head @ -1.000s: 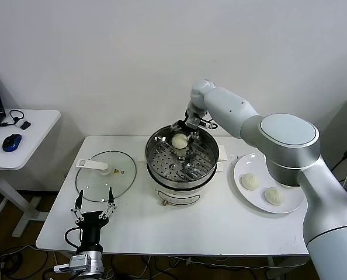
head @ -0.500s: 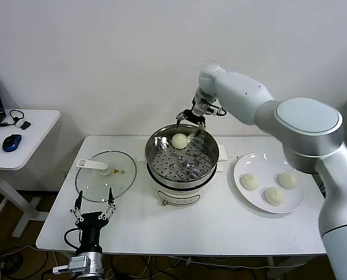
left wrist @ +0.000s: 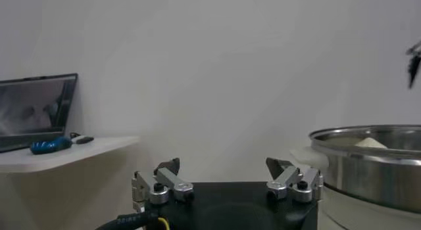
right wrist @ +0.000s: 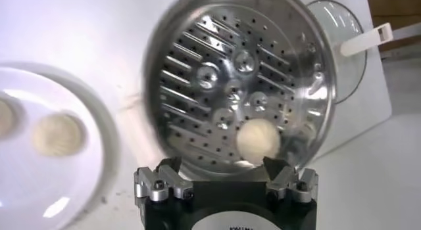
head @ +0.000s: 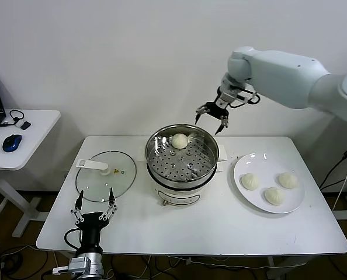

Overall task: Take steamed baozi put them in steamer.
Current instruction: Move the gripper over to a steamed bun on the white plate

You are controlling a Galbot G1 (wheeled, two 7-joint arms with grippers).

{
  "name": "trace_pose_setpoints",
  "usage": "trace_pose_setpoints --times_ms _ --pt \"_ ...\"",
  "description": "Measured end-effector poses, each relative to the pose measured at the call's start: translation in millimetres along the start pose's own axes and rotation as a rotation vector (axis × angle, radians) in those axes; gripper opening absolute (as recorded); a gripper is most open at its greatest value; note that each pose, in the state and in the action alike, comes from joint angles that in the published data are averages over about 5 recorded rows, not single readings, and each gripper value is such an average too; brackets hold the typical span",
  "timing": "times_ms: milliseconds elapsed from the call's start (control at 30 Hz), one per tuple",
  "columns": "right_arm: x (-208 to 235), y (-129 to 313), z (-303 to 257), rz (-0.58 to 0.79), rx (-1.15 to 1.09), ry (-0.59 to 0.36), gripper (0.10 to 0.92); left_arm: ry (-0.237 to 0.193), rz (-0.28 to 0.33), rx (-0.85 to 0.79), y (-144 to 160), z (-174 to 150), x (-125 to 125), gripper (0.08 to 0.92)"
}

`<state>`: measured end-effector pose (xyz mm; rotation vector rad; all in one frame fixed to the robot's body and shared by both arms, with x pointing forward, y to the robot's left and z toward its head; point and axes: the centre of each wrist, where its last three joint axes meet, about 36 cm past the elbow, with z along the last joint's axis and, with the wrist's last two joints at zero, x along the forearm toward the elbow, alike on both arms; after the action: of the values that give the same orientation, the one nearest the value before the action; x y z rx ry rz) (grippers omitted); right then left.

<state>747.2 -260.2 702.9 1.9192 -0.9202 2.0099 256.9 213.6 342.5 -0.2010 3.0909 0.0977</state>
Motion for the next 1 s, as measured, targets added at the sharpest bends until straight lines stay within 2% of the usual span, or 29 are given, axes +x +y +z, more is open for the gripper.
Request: trace_pose_setpoints --times_ms 233,367,633,1000 --pt "6 39 2 -0.015 -0.357 0.125 0.823 0.002 0.007 0.003 -2 2 -1 0.823" --pt "-2 60 -1 -0.037 -0.550 0.163 0.823 0.000 0.008 0.005 -1 2 -2 0.823" --pt "-23 102 0 -0.089 -0.813 0.189 0.823 0.003 0.006 0.005 2 4 -5 0.823" --pt "-65 145 8 -0.167 -0.967 0.186 0.823 0.014 0.003 0.001 5 7 -8 0.823"
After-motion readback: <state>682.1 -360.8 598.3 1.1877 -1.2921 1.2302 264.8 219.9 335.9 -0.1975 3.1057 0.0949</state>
